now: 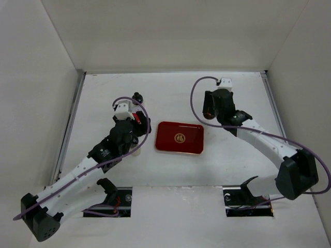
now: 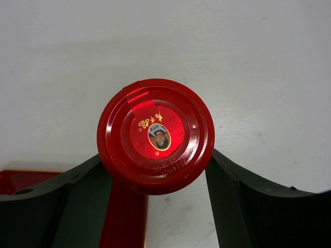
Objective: Organize the condiment bottles
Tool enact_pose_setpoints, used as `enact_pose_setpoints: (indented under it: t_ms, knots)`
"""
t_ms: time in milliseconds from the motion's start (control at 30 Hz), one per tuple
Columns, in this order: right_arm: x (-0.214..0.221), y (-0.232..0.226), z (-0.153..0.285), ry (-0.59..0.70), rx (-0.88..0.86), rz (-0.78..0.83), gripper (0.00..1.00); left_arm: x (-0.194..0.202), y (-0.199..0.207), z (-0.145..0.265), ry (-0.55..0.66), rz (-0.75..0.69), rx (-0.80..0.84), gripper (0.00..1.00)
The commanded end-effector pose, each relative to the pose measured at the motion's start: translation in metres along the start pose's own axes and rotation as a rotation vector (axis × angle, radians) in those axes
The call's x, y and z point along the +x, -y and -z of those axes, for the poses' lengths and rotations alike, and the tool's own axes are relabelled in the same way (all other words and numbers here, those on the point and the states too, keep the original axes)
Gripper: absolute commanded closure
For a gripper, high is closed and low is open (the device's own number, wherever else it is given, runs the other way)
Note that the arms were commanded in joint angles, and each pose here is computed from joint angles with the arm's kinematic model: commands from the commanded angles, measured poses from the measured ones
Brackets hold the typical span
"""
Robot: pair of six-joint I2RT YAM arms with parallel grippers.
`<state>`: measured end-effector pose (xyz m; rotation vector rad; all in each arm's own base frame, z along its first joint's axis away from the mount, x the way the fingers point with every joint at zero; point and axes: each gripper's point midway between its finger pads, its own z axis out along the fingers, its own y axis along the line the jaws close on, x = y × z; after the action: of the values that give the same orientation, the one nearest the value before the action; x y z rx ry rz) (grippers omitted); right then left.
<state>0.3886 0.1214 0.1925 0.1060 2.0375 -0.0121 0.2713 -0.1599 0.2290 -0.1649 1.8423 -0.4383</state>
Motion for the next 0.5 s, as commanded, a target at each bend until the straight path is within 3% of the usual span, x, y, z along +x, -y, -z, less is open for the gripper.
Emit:
enact_pose_setpoints:
  t_ms: [0, 200, 467]
  knots:
    - [-0.043, -0.034, 0.028, 0.172, -0.101, -0.064, 0.46, -0.034, -0.014, 0.009, 0.07, 0.014, -0.072, 0.33]
    - [-0.017, -0.084, 0.047, 0.153, -0.237, -0.047, 0.46, -0.034, -0.047, 0.013, 0.046, -0.004, -0.193, 0.24]
    - [0.026, -0.101, 0.039, 0.102, -0.269, -0.039, 0.46, -0.011, -0.057, -0.005, -0.034, -0.046, -0.254, 0.21]
